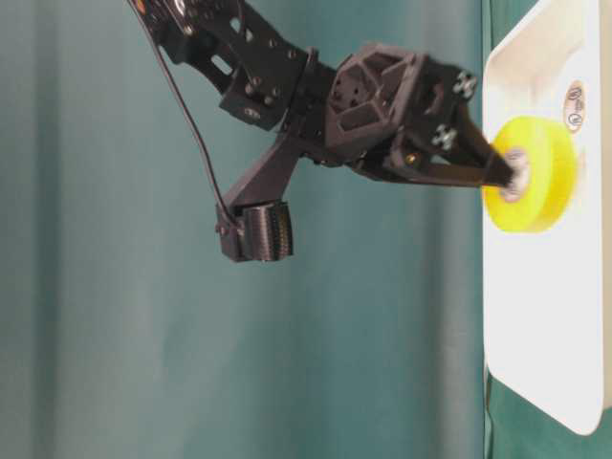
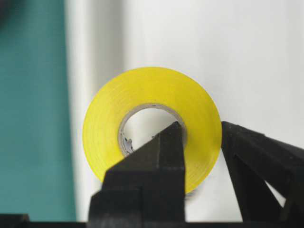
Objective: Put the tape into the white case with the right arm.
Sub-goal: 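Carry the yellow roll into the tray above the white roll and release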
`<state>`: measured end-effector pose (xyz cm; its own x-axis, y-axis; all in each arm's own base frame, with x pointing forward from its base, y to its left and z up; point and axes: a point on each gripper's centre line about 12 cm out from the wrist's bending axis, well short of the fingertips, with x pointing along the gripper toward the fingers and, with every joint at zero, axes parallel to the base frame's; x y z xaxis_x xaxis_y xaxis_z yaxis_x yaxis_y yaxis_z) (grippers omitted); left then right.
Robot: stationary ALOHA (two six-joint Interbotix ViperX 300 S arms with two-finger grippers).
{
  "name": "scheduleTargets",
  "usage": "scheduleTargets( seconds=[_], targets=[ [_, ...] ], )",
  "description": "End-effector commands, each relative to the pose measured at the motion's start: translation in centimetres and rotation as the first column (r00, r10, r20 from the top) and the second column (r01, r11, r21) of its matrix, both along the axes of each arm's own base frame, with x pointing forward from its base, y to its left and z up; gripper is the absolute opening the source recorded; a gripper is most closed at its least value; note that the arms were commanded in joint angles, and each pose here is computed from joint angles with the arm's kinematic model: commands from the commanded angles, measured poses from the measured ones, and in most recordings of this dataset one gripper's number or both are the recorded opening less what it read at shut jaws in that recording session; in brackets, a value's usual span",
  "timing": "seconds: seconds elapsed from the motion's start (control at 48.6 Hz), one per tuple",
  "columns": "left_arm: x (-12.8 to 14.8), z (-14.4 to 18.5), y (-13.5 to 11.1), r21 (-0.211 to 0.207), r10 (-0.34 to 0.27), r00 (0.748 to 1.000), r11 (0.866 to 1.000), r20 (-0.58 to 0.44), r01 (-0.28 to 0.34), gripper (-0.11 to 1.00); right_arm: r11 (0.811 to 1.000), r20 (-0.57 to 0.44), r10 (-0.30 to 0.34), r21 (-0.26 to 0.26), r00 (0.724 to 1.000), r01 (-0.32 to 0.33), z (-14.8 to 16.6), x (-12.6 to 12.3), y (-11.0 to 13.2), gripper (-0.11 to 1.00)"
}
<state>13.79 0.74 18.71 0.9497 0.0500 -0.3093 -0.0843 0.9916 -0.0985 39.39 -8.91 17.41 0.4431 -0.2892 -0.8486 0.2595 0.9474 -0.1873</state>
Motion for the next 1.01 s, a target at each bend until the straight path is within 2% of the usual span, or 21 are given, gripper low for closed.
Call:
scheduleTargets(
  seconds=[0.0,0.103,0.329,0.638,0.987],
  targets=[
    [0.2,0.5,0.1,0.001,0.003,1.0,1.0,0.015,-0.003,0.0,0.999,0.077,-0.034,-0.016,0.996,0.036,2.2,0.0,-2.1,0.0],
    [0.2,0.5,0.1,-0.001,0.004,1.0,1.0,0.015,-0.004,0.0,0.998,0.091,-0.064,-0.02,0.994,0.066,2.3,-0.3,-3.8,0.0],
    [0.2,0.5,0.1,0.001,0.003,1.0,1.0,0.017,-0.003,0.0,0.996,0.1,-0.071,-0.039,0.992,0.076,2.0,-0.6,-5.9,0.0],
    [0.2,0.5,0.1,0.001,0.003,1.0,1.0,0.015,-0.003,0.0,0.996,0.103,-0.077,-0.044,0.992,0.082,1.8,-0.7,-6.7,0.0],
    [0.2,0.6,0.1,-0.001,0.004,1.0,1.0,0.015,-0.004,0.0,0.992,0.047,-0.121,-0.031,0.992,0.123,0.1,-2.7,-7.7,0.0]
  ],
)
